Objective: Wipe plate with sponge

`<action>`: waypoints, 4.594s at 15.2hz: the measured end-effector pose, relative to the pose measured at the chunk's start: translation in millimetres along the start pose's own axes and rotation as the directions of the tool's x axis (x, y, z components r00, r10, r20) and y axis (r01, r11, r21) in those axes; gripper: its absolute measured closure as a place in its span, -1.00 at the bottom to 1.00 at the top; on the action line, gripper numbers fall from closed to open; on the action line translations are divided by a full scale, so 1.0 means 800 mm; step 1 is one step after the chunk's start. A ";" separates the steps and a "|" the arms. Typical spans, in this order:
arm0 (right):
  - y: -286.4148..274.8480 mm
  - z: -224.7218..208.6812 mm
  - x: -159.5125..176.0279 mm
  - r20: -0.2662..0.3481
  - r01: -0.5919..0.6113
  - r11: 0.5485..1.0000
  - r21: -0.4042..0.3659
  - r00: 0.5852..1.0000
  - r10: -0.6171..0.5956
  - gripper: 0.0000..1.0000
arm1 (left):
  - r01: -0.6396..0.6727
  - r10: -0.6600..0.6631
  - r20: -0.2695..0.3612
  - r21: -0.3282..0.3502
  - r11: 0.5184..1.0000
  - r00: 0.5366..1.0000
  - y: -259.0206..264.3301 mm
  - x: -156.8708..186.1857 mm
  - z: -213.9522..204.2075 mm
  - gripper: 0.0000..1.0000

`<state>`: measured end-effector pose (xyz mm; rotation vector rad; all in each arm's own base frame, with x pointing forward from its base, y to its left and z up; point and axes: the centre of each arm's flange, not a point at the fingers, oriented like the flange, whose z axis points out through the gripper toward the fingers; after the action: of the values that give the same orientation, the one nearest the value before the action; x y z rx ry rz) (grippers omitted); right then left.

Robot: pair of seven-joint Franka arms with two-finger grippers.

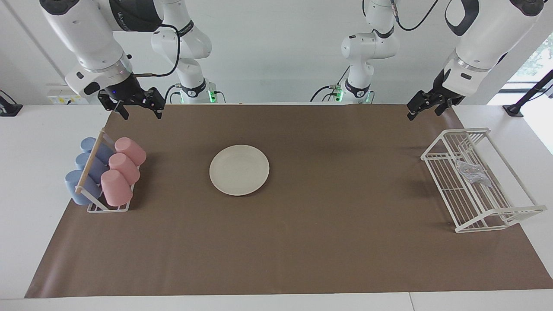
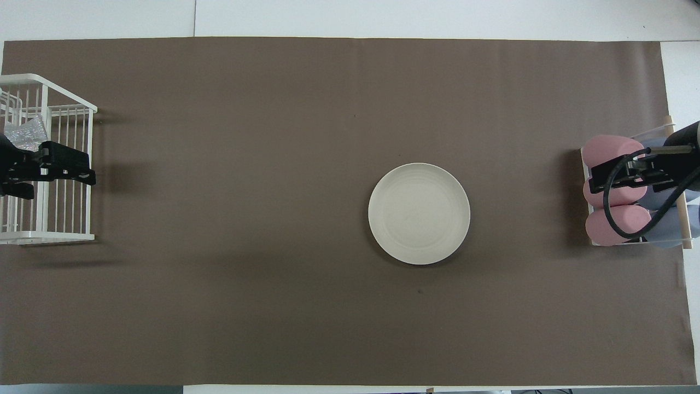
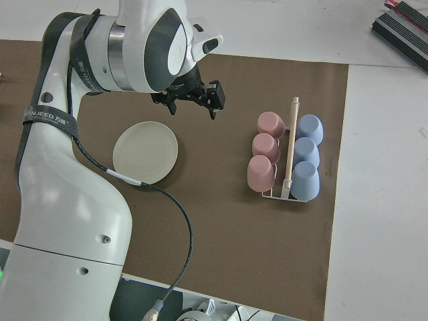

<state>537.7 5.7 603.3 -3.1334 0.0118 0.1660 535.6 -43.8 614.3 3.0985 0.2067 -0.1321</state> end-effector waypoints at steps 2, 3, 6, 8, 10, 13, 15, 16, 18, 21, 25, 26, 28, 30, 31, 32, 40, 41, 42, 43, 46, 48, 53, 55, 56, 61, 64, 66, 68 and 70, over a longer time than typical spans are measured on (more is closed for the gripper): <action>0.000 0.000 0.000 0.000 0.000 1.000 0.000 1.000 0.000 -1.00 | 0.000 0.000 0.000 0.000 1.000 1.000 0.000 0.000 0.000 -1.00; 0.000 0.000 0.000 0.000 0.000 1.000 0.000 1.000 0.000 -1.00 | 0.000 0.000 0.000 0.000 1.000 1.000 0.000 0.000 0.000 -1.00; 0.000 0.000 0.000 0.000 0.000 1.000 0.000 1.000 0.000 -1.00 | -0.001 0.001 -0.002 0.000 1.000 1.000 0.001 0.000 -0.001 -1.00; 0.000 0.000 0.000 0.000 0.000 1.000 0.000 1.000 0.000 -1.00 | 0.002 -0.002 -0.009 -0.002 1.000 1.000 -0.001 0.001 -0.002 -1.00; 0.000 0.000 0.000 0.000 0.000 1.000 0.000 1.000 0.000 -1.00 | 0.007 -0.007 -0.018 -0.002 1.000 1.000 -0.003 0.002 -0.003 -1.00; 0.000 0.000 0.000 0.000 0.000 1.000 0.000 1.000 0.000 -1.00 | 0.028 -0.021 -0.074 0.094 0.995 0.997 -0.008 0.009 -0.003 -1.00; 0.000 0.000 0.000 0.001 0.000 1.000 0.000 1.000 0.000 -1.00 | 0.014 0.011 -0.112 0.220 0.976 0.994 -0.004 0.018 0.009 -1.00; 0.000 0.000 0.000 0.001 0.000 1.000 0.000 1.000 0.000 -1.00 | 0.006 0.031 -0.129 0.280 0.960 0.991 -0.001 0.026 0.020 -1.00; 0.000 0.000 0.000 0.001 -0.001 1.000 0.000 1.000 0.001 -1.00 | -0.006 0.077 -0.153 0.418 0.908 0.985 0.000 0.047 0.054 -1.00; -0.003 0.000 0.000 0.001 -0.015 1.000 -0.001 1.000 0.015 -1.00 | 0.007 0.133 -0.185 0.608 0.794 0.974 0.008 0.086 0.128 -1.00; -0.021 0.001 -0.001 0.002 -0.047 0.999 -0.004 0.999 0.047 -1.00 | 0.009 0.213 -0.207 0.738 0.675 0.955 -0.003 0.132 0.196 -1.00; -0.028 0.001 -0.001 0.003 -0.058 0.998 -0.005 0.998 0.058 -1.00 | 0.019 0.214 -0.212 0.751 0.660 0.954 -0.009 0.139 0.208 -1.00; -0.047 0.003 -0.003 0.006 -0.093 0.996 -0.009 0.996 0.093 -1.00 | 0.028 0.211 -0.218 0.756 0.654 0.953 -0.025 0.146 0.228 -1.00; -0.065 0.004 -0.005 0.007 -0.139 0.990 -0.012 0.990 0.140 -1.00 | 0.031 0.207 -0.220 0.753 0.657 0.953 -0.035 0.148 0.234 -1.00; -0.073 0.005 -0.006 0.007 -0.164 0.986 -0.014 0.986 0.164 -1.00 | 0.035 0.204 -0.223 0.752 0.658 0.953 -0.037 0.149 0.234 -1.00; -0.081 0.005 -0.007 0.006 -0.195 0.981 -0.016 0.981 0.195 -1.00 | 0.040 0.201 -0.227 0.751 0.660 0.953 -0.037 0.149 0.234 -0.99; -0.094 0.005 -0.010 -0.001 -0.452 0.892 -0.019 0.892 0.452 -1.00 | 0.054 0.196 -0.243 0.747 0.663 0.950 -0.033 0.148 0.229 0.53; -0.094 0.004 -0.011 -0.002 -0.482 0.876 -0.018 0.876 0.482 -1.00 | 0.058 0.195 -0.247 0.746 0.663 0.949 -0.033 0.148 0.226 0.74; -0.093 0.004 -0.010 -0.002 -0.510 0.860 -0.018 0.860 0.510 -1.00 | 0.066 0.193 -0.256 0.745 0.664 0.947 -0.032 0.149 0.219 0.90; -0.092 0.004 -0.010 -0.003 -0.538 0.843 -0.018 0.843 0.538 -1.00 | 0.082 0.183 -0.267 0.745 0.662 0.946 -0.031 0.151 0.207 0.90; -0.094 0.004 -0.010 -0.006 -0.631 0.776 -0.016 0.776 0.631 -1.00 | 0.142 0.084 -0.288 0.680 0.720 0.954 -0.020 0.149 0.155 0.90; -0.096 0.004 -0.011 -0.005 -0.679 0.734 -0.013 0.734 0.679 -1.00 | 0.171 -0.018 -0.266 0.564 0.808 0.964 -0.009 0.139 0.110 0.90; -0.119 0.002 -0.014 0.051 -0.796 0.604 0.027 0.605 0.795 -1.00 | 0.217 -0.216 -0.027 0.042 0.975 0.976 0.032 0.097 0.038 0.90; -0.146 0.000 -0.018 0.051 -0.846 0.532 0.038 0.533 0.844 -1.00 | 0.251 -0.239 0.083 -0.191 0.949 0.967 0.031 0.090 0.023 0.90; -0.161 -0.001 -0.020 0.048 -0.870 0.491 0.045 0.493 0.869 -1.00 | 0.275 -0.241 0.145 -0.302 0.913 0.960 0.027 0.087 0.017 0.90; -0.233 -0.002 -0.041 0.048 -0.936 0.349 0.049 0.351 0.935 -1.00 | 0.326 -0.126 0.332 -0.656 0.681 0.935 0.083 0.041 0.067 0.90; -0.272 0.000 -0.057 0.045 -0.933 0.358 0.044 0.360 0.932 -1.00 | 0.284 -0.025 0.317 -0.808 0.517 0.948 0.143 -0.020 0.138 0.90; -0.286 0.000 -0.064 0.043 -0.927 0.373 0.043 0.375 0.926 -1.00 | 0.273 0.025 0.313 -0.863 0.426 0.949 0.171 -0.052 0.177 0.90; -0.297 -0.003 -0.065 0.046 -0.935 0.346 0.072 0.350 0.936 -1.00 | 0.273 0.058 0.308 -0.904 0.328 0.950 0.191 -0.074 0.209 0.90; -0.308 -0.007 -0.064 0.058 -0.952 0.283 0.113 0.291 0.955 -1.00 | 0.278 0.037 0.296 -0.929 0.244 0.955 0.215 -0.095 0.245 0.90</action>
<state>489.2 252.2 615.1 -2.4560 1.8497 0.1006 467.3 -231.8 430.8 1.7304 0.3501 -0.2812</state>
